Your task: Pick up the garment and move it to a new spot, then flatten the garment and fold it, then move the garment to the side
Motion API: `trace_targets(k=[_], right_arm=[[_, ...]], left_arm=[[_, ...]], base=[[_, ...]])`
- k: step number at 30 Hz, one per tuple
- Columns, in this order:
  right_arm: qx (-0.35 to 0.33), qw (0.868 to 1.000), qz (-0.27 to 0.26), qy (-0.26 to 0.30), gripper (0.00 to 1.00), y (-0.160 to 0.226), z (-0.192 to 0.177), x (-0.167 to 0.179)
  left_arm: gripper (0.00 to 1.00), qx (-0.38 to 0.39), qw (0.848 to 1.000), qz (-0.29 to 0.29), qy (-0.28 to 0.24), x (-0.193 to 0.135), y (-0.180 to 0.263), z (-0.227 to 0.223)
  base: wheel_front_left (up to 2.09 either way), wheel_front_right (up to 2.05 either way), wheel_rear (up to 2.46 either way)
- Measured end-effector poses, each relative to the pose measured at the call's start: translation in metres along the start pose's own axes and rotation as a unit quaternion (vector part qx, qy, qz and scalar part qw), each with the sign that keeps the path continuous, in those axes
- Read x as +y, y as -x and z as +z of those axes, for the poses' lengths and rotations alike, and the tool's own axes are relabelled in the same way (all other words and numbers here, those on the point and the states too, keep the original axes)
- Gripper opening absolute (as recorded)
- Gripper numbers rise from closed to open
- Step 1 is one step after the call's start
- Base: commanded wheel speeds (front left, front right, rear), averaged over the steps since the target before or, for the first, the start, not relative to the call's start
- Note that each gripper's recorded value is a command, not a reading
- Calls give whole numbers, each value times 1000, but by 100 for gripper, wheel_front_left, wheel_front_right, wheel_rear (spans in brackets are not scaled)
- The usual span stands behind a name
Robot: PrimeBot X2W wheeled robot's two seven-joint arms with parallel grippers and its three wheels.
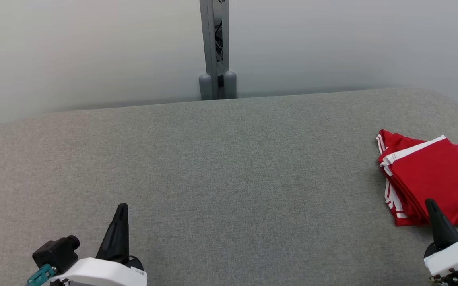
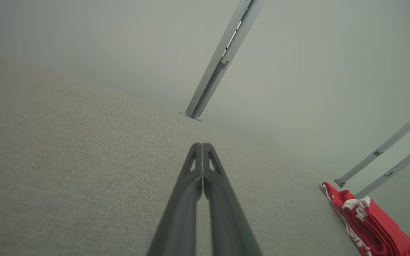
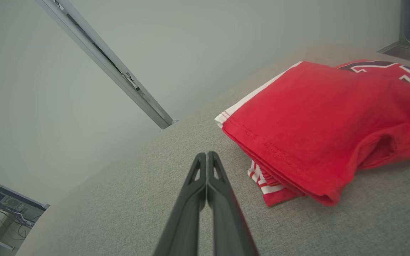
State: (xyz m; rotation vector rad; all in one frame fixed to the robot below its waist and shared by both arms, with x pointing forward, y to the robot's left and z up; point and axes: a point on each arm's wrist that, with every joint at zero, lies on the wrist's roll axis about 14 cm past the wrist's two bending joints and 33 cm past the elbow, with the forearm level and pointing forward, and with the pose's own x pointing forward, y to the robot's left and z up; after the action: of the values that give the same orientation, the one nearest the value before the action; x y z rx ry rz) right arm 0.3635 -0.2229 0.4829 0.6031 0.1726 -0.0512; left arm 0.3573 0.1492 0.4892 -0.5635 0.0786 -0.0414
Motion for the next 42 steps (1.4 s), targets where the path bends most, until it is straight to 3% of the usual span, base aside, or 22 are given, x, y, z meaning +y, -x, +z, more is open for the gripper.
trace_targets(k=[18,42], right_arm=[[14,993,-14,-114,0,-9,12,-21],[20,968,-6,-251,0,-18,27,-36]], left_arm=[[0,1,992,-1,123,-6,-6,-4],[0,-9,965,-3,261,-13,-15,-4]], base=[[0,0,0],[0,0,0]])
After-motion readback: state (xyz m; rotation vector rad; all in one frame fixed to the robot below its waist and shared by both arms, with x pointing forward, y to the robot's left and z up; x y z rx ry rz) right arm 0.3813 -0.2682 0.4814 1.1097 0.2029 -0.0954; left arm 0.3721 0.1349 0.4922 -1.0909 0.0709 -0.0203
